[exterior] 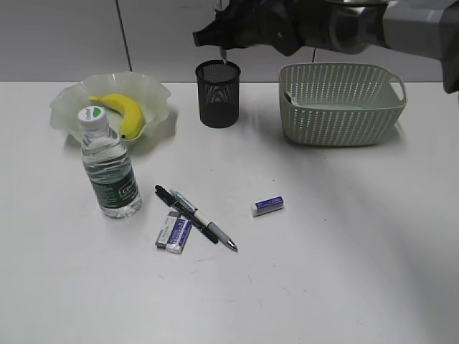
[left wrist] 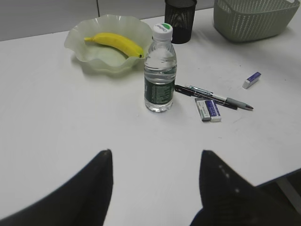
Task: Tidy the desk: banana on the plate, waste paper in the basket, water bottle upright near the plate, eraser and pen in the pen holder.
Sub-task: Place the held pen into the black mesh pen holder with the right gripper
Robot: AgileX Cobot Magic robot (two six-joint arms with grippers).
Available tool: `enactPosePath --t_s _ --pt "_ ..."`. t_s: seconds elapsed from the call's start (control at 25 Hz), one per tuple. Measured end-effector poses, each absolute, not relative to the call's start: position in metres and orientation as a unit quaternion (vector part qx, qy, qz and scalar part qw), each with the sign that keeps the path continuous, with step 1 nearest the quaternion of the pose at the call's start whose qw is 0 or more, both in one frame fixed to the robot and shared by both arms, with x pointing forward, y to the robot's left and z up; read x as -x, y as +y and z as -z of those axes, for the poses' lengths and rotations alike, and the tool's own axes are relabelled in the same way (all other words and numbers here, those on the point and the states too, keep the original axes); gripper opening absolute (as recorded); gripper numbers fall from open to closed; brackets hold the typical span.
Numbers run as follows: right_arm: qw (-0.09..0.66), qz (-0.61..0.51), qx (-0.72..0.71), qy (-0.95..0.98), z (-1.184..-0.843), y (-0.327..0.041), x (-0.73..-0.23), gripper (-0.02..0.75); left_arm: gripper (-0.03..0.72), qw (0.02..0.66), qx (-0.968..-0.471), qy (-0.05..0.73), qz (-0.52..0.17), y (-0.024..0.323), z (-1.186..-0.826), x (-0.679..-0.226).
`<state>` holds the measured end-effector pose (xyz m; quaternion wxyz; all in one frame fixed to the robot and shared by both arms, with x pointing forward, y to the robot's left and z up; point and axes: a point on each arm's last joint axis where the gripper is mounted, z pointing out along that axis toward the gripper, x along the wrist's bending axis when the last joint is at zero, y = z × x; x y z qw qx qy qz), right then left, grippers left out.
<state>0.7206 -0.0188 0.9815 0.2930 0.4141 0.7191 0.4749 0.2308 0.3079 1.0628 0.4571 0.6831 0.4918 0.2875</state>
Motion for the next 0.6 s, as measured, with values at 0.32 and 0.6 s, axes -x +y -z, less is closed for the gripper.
enactPosePath --t_s 0.32,0.6 --pt "0.269 -0.473 -0.435 0.717 -0.945 -0.016 -0.726 0.144 0.436 0.457 -0.683 0.492 -0.287 0.308 -1.063 -0.231" --pt "0.269 -0.47 -0.424 0.726 -0.945 -0.009 -0.721 0.33 0.436 0.457 -0.683 0.492 -0.288 0.308 -1.063 -0.231"
